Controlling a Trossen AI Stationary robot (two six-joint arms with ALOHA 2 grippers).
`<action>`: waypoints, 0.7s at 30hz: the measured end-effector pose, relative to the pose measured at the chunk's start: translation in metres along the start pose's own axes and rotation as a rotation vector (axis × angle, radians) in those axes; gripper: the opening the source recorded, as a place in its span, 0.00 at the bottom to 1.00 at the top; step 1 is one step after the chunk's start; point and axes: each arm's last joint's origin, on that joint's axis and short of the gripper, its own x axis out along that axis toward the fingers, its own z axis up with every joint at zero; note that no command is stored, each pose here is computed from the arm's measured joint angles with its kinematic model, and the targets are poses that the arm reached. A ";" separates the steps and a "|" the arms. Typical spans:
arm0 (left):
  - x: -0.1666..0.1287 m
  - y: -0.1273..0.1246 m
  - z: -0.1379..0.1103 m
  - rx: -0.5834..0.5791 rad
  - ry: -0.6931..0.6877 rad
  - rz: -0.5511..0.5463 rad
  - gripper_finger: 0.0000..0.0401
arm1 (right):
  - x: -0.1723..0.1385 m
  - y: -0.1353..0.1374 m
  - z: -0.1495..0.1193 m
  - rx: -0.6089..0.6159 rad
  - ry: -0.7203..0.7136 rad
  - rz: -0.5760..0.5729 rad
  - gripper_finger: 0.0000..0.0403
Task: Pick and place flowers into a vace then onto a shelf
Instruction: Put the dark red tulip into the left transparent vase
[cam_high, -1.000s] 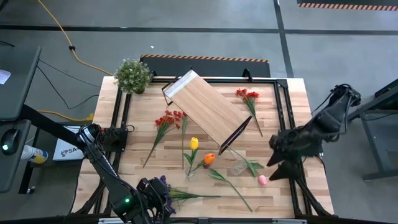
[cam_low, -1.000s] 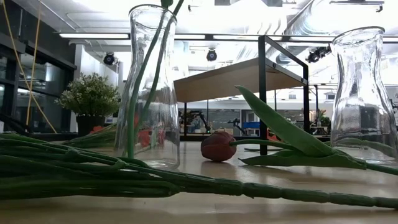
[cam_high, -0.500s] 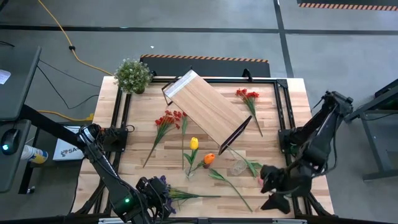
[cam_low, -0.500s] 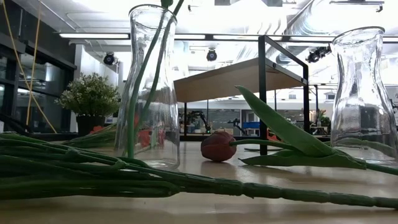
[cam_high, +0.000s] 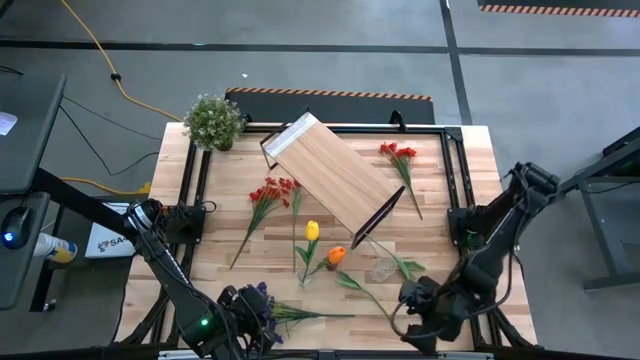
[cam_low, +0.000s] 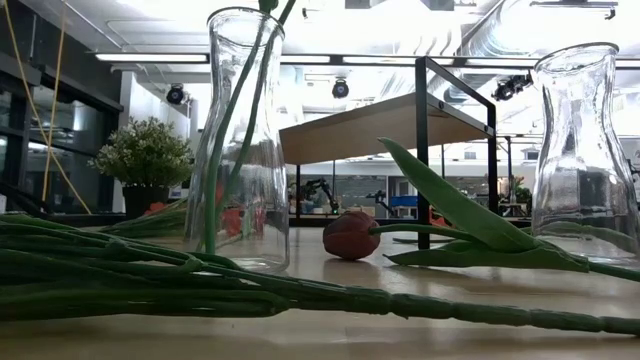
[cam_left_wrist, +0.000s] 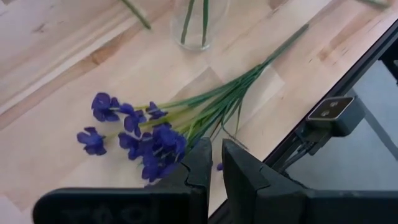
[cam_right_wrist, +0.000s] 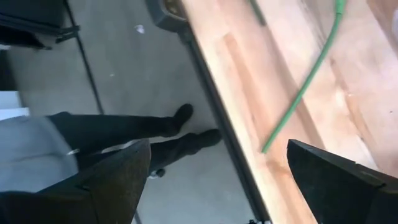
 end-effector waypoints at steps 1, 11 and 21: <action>0.000 0.000 0.000 0.000 0.005 0.001 0.18 | 0.004 -0.001 0.002 0.004 -0.006 -0.014 0.91; 0.000 -0.001 -0.001 -0.008 0.026 -0.005 0.18 | 0.044 -0.015 0.015 0.034 -0.031 -0.184 0.91; 0.000 -0.001 -0.001 -0.006 0.025 -0.002 0.18 | 0.064 -0.028 0.024 0.068 -0.044 -0.297 0.91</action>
